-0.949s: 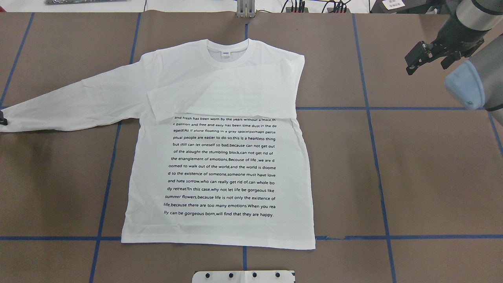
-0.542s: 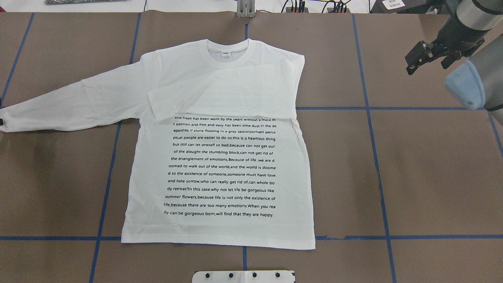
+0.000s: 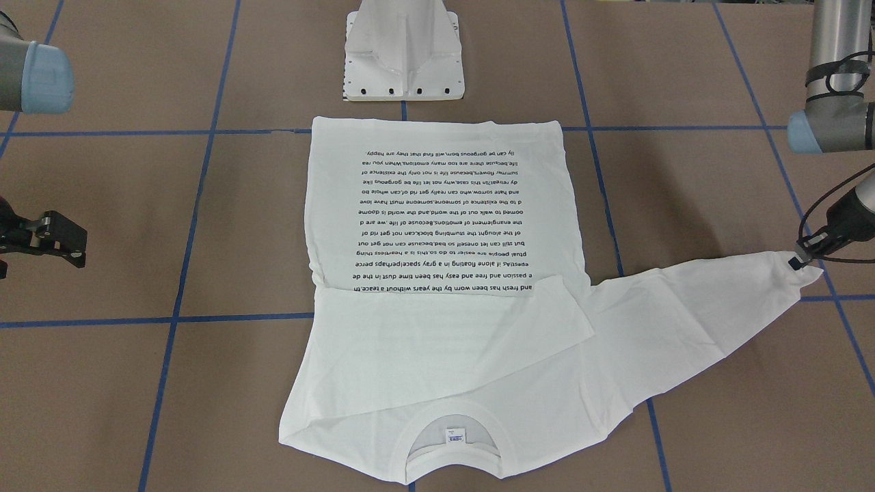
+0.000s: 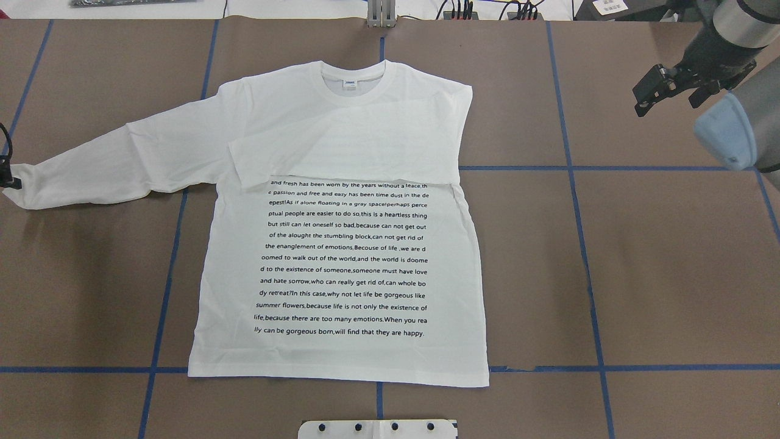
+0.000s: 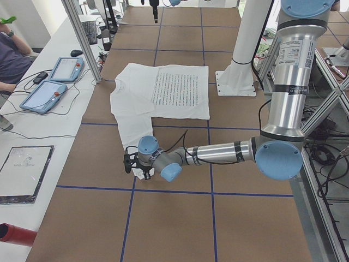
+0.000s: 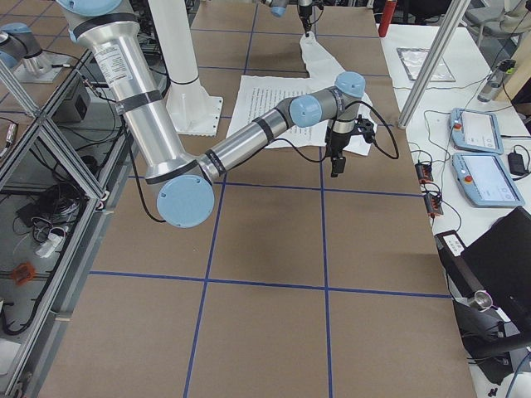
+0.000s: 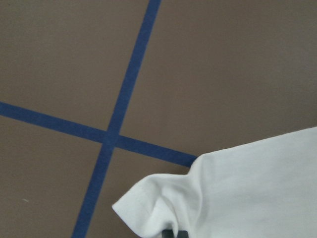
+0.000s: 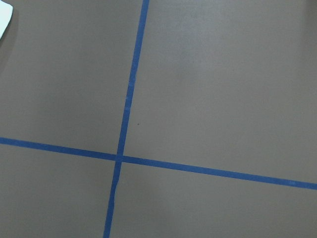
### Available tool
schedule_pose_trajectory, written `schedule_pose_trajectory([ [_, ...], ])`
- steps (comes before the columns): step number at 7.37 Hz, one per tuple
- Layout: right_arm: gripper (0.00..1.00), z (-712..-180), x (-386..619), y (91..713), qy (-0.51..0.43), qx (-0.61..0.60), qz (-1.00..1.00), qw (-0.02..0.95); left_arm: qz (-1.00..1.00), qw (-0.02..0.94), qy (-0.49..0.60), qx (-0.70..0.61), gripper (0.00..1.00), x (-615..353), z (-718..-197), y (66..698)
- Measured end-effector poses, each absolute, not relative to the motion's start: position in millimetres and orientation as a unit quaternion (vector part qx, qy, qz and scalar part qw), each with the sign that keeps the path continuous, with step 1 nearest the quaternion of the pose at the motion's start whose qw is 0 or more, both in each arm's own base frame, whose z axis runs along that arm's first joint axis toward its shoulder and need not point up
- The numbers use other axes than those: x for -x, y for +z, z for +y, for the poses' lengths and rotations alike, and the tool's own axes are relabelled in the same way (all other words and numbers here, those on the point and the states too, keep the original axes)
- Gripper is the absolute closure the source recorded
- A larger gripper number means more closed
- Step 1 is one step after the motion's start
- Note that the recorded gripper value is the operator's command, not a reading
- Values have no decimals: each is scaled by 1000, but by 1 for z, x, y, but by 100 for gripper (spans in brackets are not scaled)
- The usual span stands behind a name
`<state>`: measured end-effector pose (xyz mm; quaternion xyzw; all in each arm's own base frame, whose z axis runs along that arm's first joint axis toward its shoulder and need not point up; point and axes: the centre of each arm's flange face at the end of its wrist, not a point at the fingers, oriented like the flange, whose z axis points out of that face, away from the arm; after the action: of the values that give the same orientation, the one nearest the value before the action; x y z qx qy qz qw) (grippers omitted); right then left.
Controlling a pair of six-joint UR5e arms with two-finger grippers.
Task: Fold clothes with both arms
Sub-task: 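Lift the sleeve with the left gripper and fold it across the shirt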
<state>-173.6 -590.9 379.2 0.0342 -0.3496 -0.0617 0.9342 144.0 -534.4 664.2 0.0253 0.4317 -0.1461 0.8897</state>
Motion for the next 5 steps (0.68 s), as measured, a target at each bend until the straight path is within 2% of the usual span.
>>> schedule_pose_trajectory([
  [2, 0, -582, 162, 394, -54, -28, -346, 936, 443, 885, -140, -15, 100, -164, -577, 580],
  [5, 0, -570, 156, 412, -49, -17, -343, 938, 451, 872, -188, 18, 100, -199, -639, 392],
])
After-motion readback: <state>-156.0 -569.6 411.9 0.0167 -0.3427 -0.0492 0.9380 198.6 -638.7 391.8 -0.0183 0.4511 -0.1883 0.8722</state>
